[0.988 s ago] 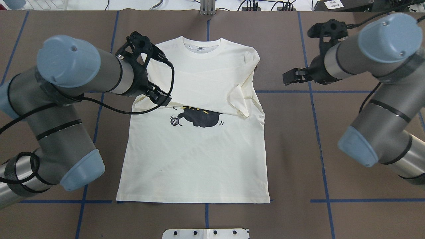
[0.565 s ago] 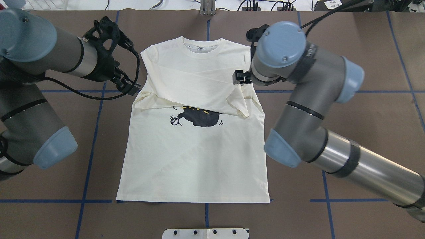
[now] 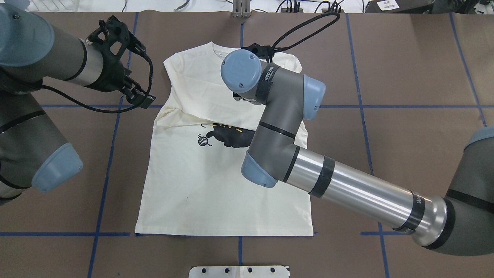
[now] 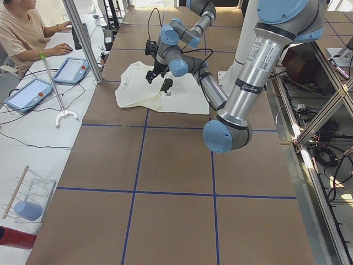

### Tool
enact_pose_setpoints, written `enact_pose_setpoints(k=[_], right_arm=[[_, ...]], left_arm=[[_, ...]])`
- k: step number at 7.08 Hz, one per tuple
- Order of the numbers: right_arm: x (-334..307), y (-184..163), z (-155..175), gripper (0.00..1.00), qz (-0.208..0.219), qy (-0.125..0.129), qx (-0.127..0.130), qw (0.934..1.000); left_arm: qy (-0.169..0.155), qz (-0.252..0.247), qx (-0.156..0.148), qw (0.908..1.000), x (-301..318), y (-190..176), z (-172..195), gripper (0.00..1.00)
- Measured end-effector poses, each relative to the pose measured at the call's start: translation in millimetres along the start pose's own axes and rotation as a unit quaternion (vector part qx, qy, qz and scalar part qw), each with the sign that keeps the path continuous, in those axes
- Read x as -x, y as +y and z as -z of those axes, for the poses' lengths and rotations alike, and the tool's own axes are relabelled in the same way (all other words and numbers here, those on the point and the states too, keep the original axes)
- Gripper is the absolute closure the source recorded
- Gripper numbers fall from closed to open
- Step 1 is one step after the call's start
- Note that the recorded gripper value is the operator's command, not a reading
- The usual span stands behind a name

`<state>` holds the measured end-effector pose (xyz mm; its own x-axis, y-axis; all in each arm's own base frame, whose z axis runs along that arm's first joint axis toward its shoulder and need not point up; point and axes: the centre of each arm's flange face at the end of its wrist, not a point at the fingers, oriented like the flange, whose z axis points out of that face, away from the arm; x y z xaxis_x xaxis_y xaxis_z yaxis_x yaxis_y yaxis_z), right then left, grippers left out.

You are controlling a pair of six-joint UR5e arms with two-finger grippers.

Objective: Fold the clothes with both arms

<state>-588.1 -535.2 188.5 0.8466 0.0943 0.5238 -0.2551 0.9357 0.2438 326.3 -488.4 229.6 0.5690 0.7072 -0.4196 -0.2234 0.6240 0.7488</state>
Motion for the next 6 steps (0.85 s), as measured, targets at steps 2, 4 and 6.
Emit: enact_pose_setpoints(k=[2,4,6], right_arm=[[6,13,-26,0.06,0.022,0.030,-0.007,0.9993],[0,24,-40,0.06,0.046,0.059,0.000,0.9972],[-4,33,-49,0.07,0.055,0.072,0.002,0.9959]], left_arm=[[0.000,0.002,0.002,1.0000,1,0,-2,0.00],[0.000,0.003,0.003,1.0000,1,1,-2,0.00],[0.000,0.003,0.002,1.0000,1,1,-2,0.00]])
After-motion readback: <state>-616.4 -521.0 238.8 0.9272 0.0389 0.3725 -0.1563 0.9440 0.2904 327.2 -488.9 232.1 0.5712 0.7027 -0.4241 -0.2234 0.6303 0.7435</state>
